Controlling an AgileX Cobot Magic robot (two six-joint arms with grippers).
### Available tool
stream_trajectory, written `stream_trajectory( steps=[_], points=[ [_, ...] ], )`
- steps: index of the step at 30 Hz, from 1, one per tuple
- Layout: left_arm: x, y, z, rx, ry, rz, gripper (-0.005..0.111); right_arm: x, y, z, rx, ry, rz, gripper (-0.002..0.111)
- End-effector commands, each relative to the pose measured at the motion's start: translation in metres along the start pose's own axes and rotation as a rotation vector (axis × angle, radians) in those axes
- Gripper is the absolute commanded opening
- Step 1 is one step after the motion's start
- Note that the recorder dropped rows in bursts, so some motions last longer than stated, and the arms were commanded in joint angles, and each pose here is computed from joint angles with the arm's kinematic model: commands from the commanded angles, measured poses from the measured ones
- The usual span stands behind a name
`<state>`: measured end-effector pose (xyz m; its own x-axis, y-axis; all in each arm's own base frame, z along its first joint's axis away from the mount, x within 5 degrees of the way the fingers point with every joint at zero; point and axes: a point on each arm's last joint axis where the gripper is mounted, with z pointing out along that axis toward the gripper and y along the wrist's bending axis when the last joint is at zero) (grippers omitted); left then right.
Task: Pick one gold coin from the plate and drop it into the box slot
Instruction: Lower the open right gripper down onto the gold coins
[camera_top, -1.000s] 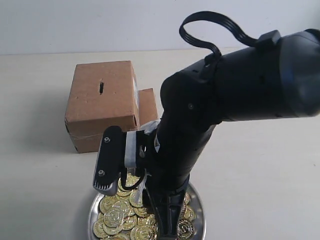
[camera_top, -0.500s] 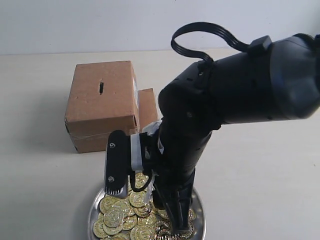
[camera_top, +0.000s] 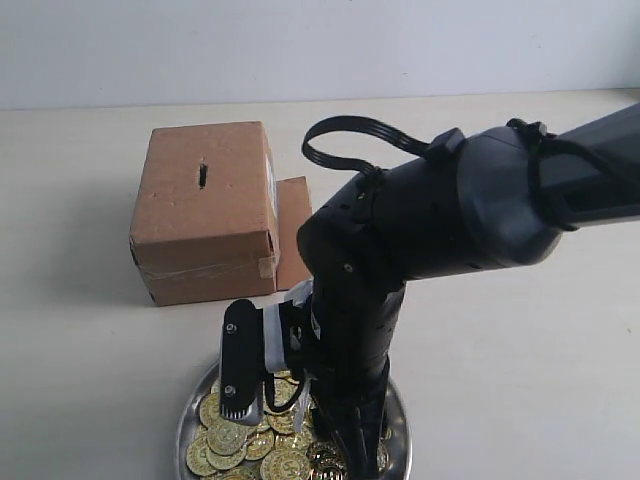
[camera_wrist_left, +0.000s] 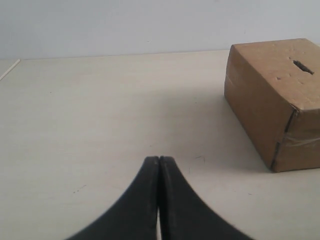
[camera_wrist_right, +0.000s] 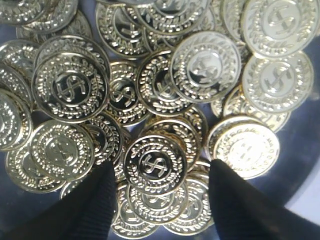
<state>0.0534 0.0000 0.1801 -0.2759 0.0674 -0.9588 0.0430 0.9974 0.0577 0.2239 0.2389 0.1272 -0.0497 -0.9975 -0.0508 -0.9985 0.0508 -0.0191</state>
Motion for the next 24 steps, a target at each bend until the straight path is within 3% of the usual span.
stream_trajectory(
  steps=[1, 7, 24],
  points=[
    [-0.0008, -0.0002, -0.0004, 0.004, -0.012, 0.006, 0.000, -0.0024, -0.0021, 0.0019, 0.015, -0.007, -0.019, 0.054],
    [-0.0008, -0.0002, -0.0004, 0.004, -0.012, 0.006, 0.000, -0.0027, -0.0038, 0.0033, 0.031, -0.007, -0.032, 0.049],
    [-0.0008, -0.0002, -0.0004, 0.004, -0.012, 0.006, 0.000, -0.0013, -0.0026, 0.0054, 0.014, 0.012, -0.032, 0.048]
  ],
)
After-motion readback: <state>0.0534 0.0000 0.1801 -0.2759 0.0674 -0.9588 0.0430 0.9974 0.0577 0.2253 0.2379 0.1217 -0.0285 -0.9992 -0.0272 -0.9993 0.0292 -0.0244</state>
